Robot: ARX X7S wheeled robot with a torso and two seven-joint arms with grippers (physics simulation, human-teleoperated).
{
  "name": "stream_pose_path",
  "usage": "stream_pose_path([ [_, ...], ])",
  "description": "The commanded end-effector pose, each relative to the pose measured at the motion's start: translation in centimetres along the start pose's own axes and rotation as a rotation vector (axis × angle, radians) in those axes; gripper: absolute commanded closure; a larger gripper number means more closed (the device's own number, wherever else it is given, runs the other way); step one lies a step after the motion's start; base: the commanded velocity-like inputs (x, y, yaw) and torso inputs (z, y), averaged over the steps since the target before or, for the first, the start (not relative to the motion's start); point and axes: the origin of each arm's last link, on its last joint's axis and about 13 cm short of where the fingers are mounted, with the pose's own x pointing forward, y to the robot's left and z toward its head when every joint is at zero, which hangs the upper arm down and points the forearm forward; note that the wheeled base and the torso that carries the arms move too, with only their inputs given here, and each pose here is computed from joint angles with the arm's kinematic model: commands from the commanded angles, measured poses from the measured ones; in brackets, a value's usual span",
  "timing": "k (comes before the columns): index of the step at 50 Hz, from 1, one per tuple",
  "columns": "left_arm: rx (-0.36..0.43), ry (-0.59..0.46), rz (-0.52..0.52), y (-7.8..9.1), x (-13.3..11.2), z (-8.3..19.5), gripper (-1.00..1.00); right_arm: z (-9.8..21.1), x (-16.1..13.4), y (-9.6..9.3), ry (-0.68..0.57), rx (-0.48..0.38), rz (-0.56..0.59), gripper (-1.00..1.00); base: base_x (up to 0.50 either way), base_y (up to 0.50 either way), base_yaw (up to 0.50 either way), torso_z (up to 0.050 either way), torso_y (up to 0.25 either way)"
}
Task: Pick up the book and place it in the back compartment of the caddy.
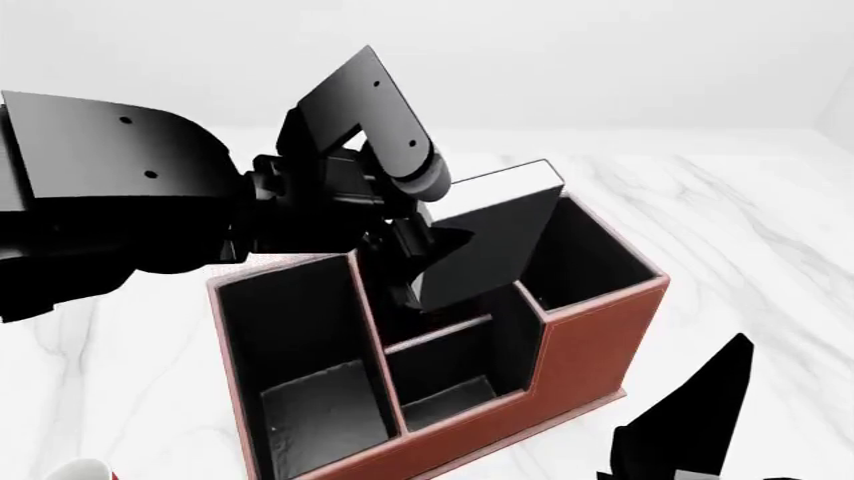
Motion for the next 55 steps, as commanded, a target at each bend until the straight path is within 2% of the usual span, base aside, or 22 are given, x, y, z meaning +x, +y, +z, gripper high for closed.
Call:
stream_pose_path([
  [1,0.031,-0.074,0.026,0.5,-0.3,1.7,1.0,0.0,0.1,-0.1,-0.011,-0.023,0.01,-1.0,0.0,0.0,0.0,0.0,0.0],
  [6,-0.023,-0.07,0.012,0.7,0.1,1.0,1.0,0.0,0.1,-0.1,-0.012,-0.025,0.009,-1.0,0.0,0.0,0.0,0.0,0.002],
  [8,-0.022,-0.064,0.01,0.8,0.3,0.6,1.0,0.0,0.1,-0.1,-0.011,-0.025,0.009,-1.0,0.0,0.0,0.0,0.0,0.0],
  [12,-0.093,-0.056,-0.002,1.2,0.6,-0.1,1.0,-0.1,0.0,-0.1,-0.009,-0.025,0.01,-1.0,0.0,0.0,0.0,0.0,0.003],
  [29,-0.113,-0.035,-0.011,1.3,1.5,-1.6,1.0,-0.1,0.1,-0.1,-0.007,-0.026,0.01,-1.0,0.0,0.0,0.0,0.001,0.001],
  [55,-0.102,0.016,-0.029,1.0,2.4,-3.1,1.0,-0.2,0.0,0.0,-0.004,-0.026,0.012,-1.0,0.0,0.0,0.0,0.0,0.001],
])
